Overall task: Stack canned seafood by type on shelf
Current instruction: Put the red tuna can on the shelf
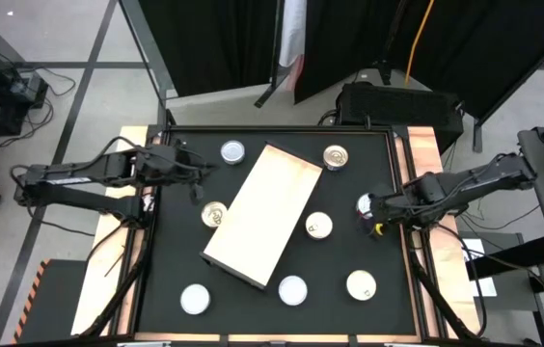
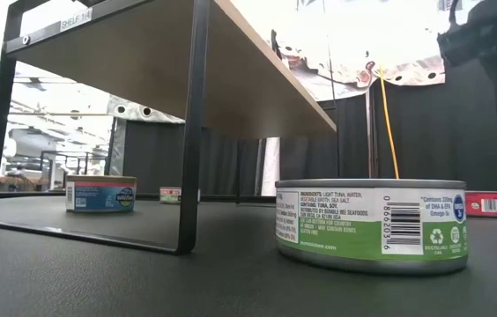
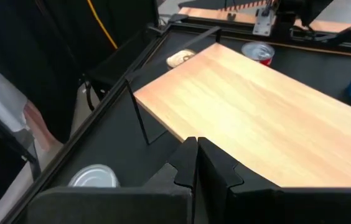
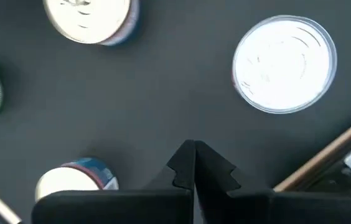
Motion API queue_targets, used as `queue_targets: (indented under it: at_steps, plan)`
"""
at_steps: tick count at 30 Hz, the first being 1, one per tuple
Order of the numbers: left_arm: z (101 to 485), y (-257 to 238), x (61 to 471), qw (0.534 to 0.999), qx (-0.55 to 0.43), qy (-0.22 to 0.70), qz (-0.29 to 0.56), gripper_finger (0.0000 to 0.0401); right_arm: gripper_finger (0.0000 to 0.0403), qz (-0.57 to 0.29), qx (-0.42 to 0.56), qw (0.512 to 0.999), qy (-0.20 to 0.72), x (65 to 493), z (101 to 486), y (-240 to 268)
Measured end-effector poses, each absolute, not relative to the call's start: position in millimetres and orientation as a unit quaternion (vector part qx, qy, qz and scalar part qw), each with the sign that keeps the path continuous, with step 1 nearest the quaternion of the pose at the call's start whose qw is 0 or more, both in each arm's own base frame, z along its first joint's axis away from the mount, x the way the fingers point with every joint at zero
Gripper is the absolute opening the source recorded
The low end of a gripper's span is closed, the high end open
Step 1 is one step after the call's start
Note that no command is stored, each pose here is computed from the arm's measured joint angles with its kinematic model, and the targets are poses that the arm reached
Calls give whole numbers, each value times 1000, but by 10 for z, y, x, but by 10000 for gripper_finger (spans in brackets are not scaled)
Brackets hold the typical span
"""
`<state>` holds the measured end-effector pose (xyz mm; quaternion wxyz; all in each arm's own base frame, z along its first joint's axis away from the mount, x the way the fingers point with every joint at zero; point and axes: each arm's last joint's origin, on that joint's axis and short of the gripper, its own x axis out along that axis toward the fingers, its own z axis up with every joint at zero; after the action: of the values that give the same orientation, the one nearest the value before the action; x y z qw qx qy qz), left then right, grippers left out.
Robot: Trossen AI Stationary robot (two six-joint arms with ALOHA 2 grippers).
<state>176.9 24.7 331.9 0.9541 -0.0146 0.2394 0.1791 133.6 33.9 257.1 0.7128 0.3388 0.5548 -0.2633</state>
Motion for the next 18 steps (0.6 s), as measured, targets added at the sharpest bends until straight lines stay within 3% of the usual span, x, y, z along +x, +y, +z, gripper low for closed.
queue_targets:
  at_steps: [18]
  plan:
    - [3333, 258, 1762, 952, 3, 235, 196, 18, 0, -392, 290, 629, 606, 1705, 2176, 350]
